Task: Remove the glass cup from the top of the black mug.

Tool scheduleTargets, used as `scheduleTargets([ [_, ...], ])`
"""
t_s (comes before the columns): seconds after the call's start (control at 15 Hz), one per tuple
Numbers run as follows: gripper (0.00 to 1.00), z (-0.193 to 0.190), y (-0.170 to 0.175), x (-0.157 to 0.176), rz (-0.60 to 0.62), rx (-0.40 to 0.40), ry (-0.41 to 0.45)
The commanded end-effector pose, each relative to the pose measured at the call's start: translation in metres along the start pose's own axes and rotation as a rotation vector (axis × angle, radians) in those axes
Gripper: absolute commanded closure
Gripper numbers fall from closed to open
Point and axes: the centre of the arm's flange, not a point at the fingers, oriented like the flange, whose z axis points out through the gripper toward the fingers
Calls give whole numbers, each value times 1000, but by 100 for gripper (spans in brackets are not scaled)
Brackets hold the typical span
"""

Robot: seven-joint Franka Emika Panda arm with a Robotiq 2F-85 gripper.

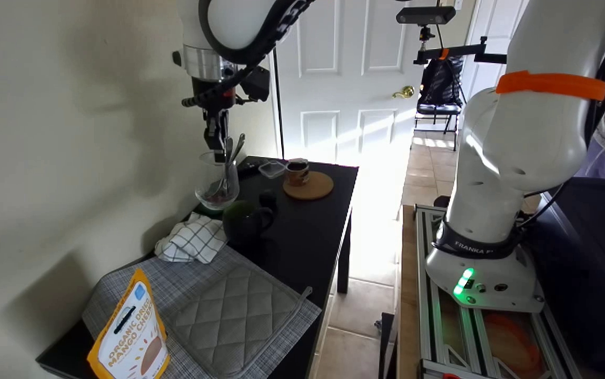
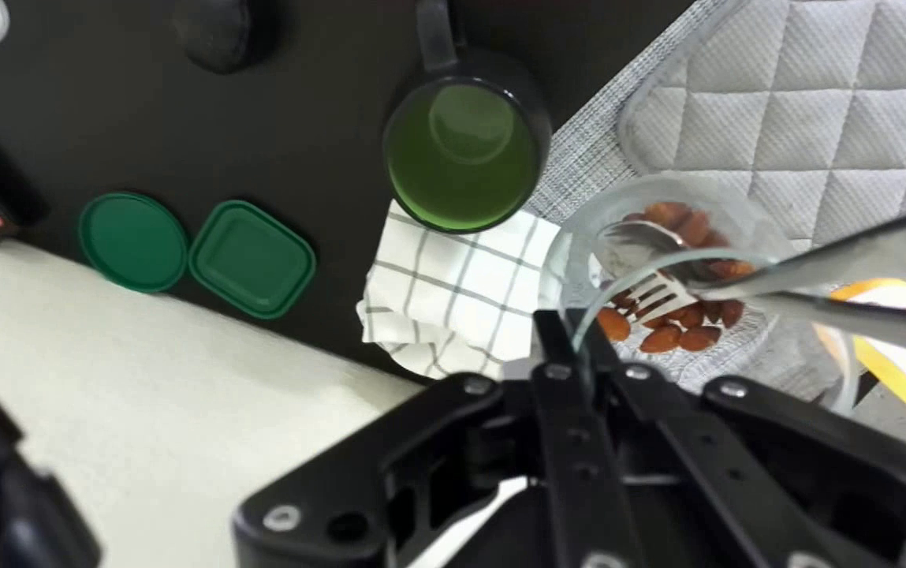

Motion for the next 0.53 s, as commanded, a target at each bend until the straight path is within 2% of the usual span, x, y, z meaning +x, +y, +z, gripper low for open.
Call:
scheduleTargets([
  [0.0,99,25,-23,35,-45,9,-25],
  [0.2,99,64,-28,54,-21,29,-74],
  [0.27,99,73,-28,55,-25,105,-107],
  [0.33,99,57,-31,34,-32,47,-78],
  [0.47,95,73,-31,37,-33,59,-99],
])
